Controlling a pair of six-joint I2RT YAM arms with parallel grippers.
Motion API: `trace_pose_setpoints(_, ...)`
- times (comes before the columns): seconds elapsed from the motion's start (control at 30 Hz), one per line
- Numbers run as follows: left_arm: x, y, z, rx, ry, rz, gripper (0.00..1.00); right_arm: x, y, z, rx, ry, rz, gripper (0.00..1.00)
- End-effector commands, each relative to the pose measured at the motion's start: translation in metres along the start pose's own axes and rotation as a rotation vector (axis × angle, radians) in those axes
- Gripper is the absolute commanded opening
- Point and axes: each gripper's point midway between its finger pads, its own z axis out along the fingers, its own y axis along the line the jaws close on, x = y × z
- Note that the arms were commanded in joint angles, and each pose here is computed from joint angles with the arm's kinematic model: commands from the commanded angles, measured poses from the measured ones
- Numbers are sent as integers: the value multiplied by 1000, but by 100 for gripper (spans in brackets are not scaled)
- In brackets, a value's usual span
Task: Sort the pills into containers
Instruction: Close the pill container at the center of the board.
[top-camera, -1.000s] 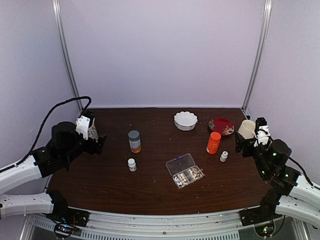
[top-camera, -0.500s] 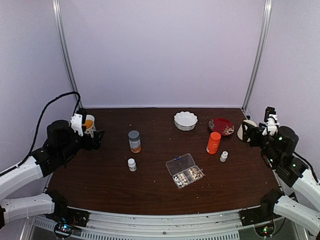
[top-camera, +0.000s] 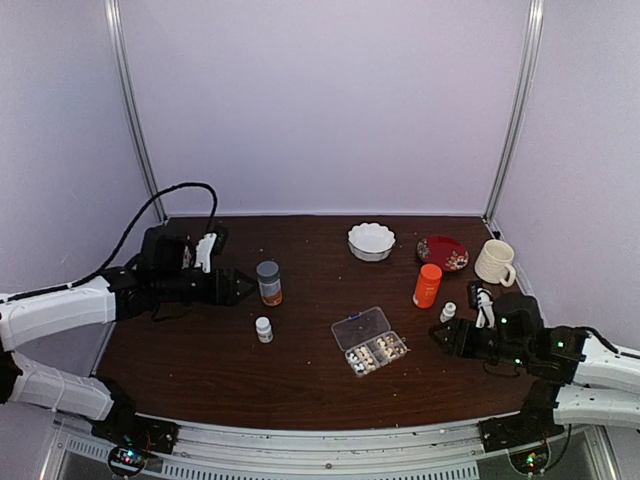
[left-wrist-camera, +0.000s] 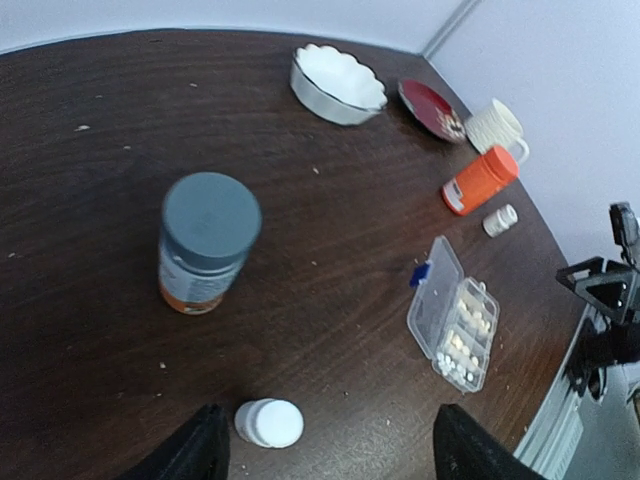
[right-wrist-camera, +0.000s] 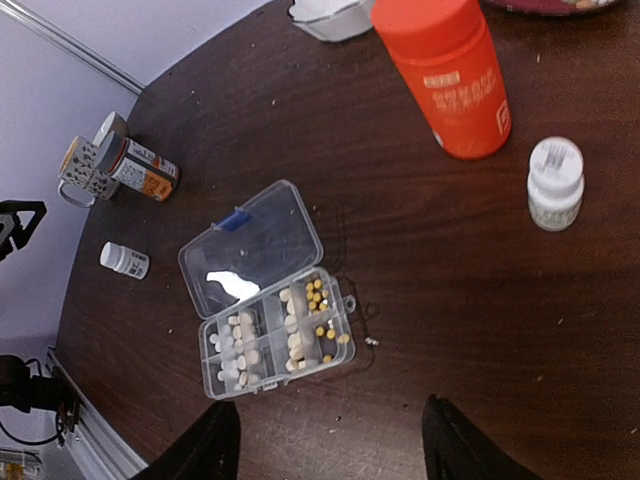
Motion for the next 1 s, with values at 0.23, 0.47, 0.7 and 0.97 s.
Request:
trace_pose_setpoints(0.23,18,-77,69,139,159,177,46,60,34,29,-76,119,112,24)
trace_pose_setpoints(0.47,37,-82,120,141,291,212,24,79,47,43,-90,149,130,0)
trace_pose_setpoints(0.7,52,-81,162,107,403,264,0,93,35,52,-54,157,141,0)
trace_pose_setpoints(0.97,75,-83,195,121,496,288,0,99,21,60,4,154,116,0)
